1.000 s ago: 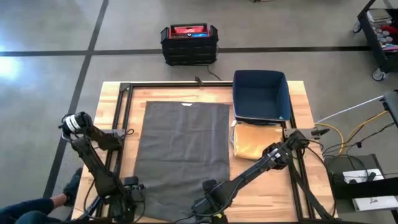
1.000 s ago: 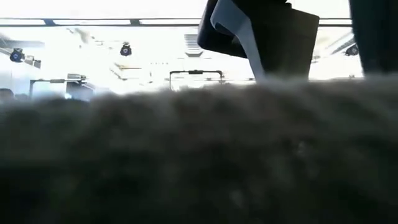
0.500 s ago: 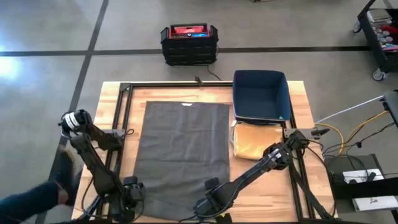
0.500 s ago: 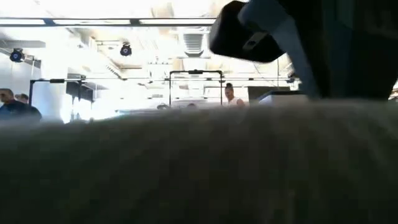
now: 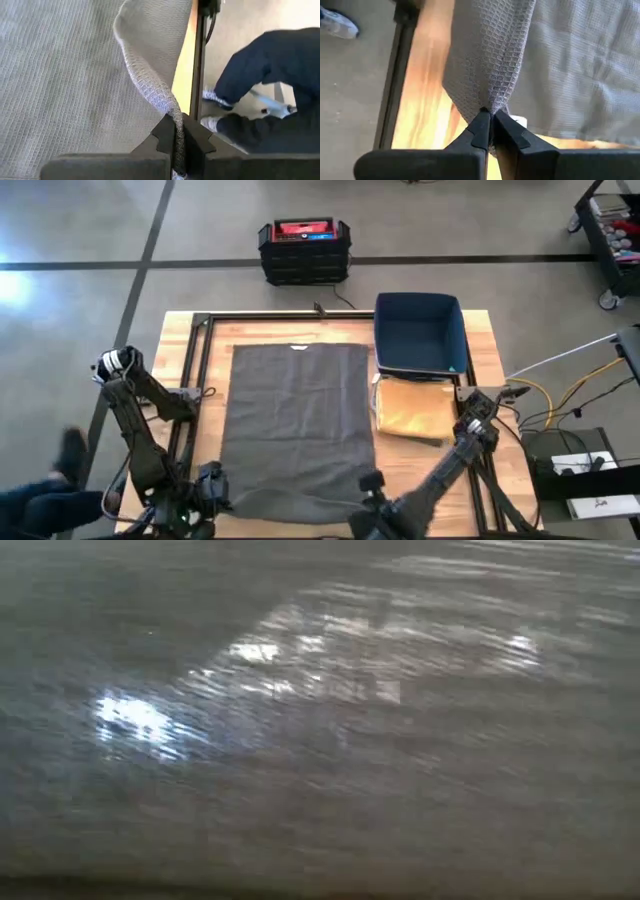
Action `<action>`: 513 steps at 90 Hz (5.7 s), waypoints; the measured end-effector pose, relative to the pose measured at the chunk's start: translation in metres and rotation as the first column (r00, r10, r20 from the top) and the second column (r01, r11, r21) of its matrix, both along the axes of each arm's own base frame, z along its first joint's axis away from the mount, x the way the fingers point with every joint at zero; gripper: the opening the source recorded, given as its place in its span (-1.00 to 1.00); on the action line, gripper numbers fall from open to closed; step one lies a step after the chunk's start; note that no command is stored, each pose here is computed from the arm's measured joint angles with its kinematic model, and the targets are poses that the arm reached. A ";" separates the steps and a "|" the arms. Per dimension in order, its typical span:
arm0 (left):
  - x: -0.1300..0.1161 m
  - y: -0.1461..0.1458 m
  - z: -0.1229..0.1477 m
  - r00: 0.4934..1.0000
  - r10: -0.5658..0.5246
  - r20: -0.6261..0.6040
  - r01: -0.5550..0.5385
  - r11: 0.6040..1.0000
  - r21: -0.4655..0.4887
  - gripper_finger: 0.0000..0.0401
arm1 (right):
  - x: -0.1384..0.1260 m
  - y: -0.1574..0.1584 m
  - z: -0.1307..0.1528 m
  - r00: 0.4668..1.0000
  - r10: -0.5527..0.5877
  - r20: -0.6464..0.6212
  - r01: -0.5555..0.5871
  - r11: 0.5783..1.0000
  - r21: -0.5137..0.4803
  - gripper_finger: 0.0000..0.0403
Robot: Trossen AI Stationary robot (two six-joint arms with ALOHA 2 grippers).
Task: Fold towel
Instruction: Fold the gray kitchen towel
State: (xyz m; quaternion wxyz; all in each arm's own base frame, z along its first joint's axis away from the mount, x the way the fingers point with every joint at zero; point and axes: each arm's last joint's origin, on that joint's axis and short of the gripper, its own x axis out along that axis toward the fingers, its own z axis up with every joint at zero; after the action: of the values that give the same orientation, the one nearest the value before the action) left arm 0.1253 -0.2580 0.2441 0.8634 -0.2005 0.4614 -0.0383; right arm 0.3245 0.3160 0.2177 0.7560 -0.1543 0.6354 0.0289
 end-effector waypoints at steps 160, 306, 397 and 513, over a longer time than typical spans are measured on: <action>-0.003 0.079 0.020 0.869 0.494 0.011 -0.428 0.740 0.519 -1.00 | 0.046 -0.195 0.025 0.864 -0.482 0.141 0.500 0.795 -0.344 -1.00; -0.050 0.235 -0.056 0.550 0.745 0.378 -0.829 0.428 0.361 -1.00 | 0.075 -0.432 -0.046 0.688 -0.689 0.230 0.726 0.652 -0.217 -1.00; -0.036 0.244 -0.069 0.489 0.761 0.426 -0.850 0.305 0.429 -0.14 | 0.066 -0.463 -0.047 0.683 -0.697 0.219 0.730 0.637 -0.248 -0.19; 0.011 0.137 -0.114 0.956 0.209 -0.207 -0.194 0.977 0.087 -0.28 | -0.007 -0.248 -0.097 0.926 -0.378 -0.005 0.366 0.895 0.255 0.07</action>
State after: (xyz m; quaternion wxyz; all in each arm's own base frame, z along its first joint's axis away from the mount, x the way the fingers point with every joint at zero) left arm 0.1365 -0.1213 0.1304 0.8141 -0.2210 0.5300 0.0870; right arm 0.3171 0.0681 0.1210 0.7750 0.0662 0.6272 -0.0394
